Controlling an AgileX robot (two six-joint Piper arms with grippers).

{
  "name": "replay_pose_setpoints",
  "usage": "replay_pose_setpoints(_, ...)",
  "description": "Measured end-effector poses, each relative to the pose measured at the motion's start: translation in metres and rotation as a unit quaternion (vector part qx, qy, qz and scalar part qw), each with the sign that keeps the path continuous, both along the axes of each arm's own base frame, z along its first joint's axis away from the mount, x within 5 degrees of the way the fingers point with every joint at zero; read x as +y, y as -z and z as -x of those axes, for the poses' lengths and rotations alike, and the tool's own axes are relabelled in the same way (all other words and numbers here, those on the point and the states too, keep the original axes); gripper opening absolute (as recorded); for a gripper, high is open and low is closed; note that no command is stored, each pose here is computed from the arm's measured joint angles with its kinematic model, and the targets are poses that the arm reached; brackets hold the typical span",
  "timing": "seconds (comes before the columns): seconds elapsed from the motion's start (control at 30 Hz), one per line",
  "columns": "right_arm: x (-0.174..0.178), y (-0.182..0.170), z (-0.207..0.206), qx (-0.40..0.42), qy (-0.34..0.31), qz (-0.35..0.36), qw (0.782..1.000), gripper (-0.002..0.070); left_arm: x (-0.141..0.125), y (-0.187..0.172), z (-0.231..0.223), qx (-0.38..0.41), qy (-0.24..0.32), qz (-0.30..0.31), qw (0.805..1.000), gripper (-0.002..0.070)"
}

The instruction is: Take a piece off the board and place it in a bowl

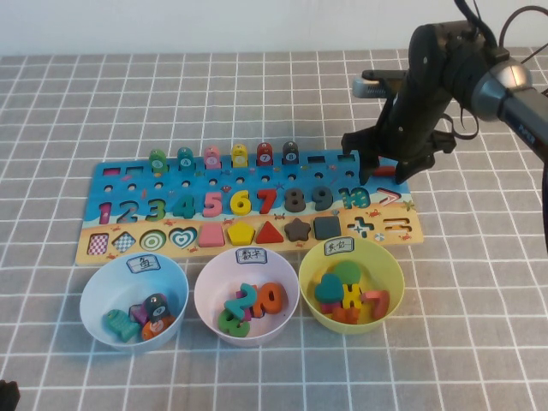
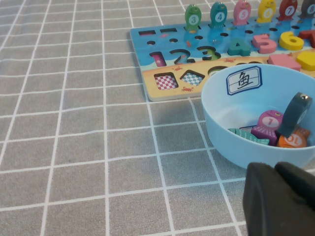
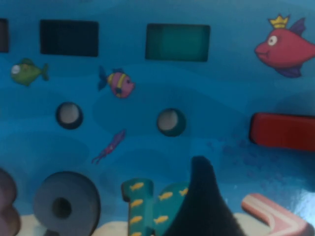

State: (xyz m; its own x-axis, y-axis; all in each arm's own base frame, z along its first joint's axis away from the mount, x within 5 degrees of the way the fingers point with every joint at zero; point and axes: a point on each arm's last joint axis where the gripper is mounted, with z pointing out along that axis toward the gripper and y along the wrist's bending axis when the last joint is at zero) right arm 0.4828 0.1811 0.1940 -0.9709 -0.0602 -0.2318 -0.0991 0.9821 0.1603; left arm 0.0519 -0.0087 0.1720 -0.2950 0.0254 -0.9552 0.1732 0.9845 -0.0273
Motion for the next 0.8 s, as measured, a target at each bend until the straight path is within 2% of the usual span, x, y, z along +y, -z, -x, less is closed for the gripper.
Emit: replay_pose_setpoints(0.8, -0.0031, 0.0034, -0.0042, -0.011, -0.001, 0.025, 1.0, 0.0428, 0.0, 0.0, 0.0, 0.0, 0.0, 0.0, 1.0, -0.0004)
